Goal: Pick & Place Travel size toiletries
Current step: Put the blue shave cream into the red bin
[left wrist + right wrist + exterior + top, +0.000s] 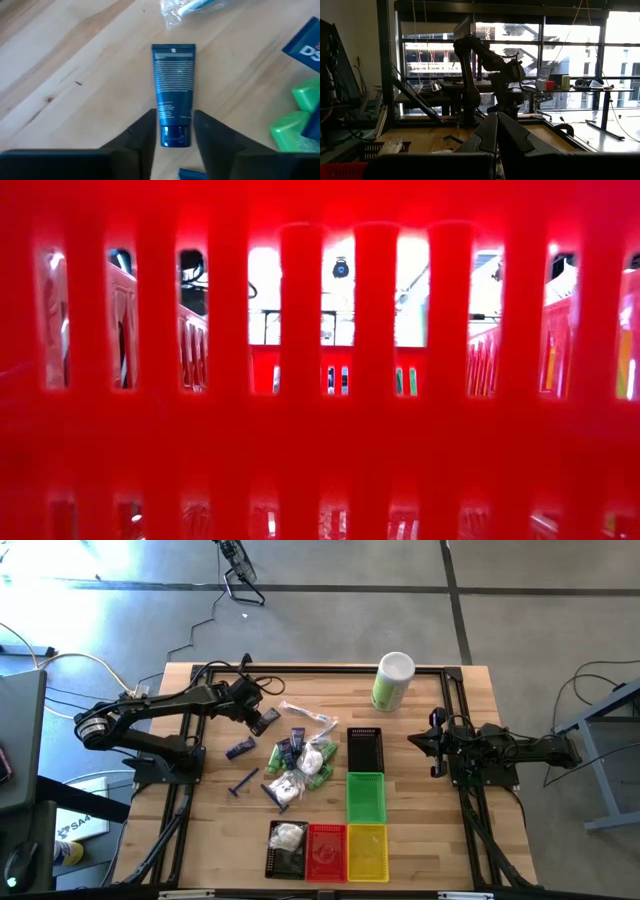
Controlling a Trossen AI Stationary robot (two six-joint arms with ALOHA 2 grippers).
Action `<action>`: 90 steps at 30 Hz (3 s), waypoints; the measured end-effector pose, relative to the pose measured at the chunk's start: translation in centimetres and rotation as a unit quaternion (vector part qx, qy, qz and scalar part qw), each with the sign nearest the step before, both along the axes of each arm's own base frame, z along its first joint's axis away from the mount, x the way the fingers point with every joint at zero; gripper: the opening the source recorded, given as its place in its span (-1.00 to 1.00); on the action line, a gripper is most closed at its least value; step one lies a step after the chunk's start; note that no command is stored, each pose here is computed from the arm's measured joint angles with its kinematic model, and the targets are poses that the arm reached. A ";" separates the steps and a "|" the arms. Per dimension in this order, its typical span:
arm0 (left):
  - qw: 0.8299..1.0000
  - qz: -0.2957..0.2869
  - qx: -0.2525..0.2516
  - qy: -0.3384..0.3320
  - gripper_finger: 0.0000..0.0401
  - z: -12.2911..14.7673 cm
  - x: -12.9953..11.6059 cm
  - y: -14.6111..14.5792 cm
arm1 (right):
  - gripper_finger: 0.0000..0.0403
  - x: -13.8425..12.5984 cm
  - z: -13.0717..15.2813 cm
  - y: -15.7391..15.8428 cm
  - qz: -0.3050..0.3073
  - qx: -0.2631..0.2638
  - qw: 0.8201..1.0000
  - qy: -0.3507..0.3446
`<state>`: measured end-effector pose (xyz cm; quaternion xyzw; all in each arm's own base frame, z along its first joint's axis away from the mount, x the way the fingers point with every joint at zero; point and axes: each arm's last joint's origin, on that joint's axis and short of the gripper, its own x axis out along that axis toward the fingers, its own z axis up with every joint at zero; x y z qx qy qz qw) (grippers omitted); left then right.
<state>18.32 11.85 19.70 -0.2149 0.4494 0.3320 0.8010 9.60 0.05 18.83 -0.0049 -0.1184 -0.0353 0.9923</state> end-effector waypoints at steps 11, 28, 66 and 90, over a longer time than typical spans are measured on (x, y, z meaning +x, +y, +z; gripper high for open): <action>1.000 0.007 0.009 0.005 0.11 0.0 0.0 0.1 | -0.99 0.0 0.0 0.0 0.000 0.000 1.000 0.000; 1.000 -0.003 -0.011 0.005 0.11 -0.3 -0.2 -0.2 | -0.99 0.0 0.0 0.0 0.001 0.000 1.000 0.000; 0.999 -0.026 0.004 -0.035 0.11 -5.0 -1.3 -1.0 | -0.99 0.0 0.0 0.0 0.001 0.000 1.000 0.000; 0.999 -0.024 -0.006 -0.020 0.11 -6.1 -0.9 -0.8 | -0.99 0.0 0.0 0.0 0.000 0.000 1.000 0.000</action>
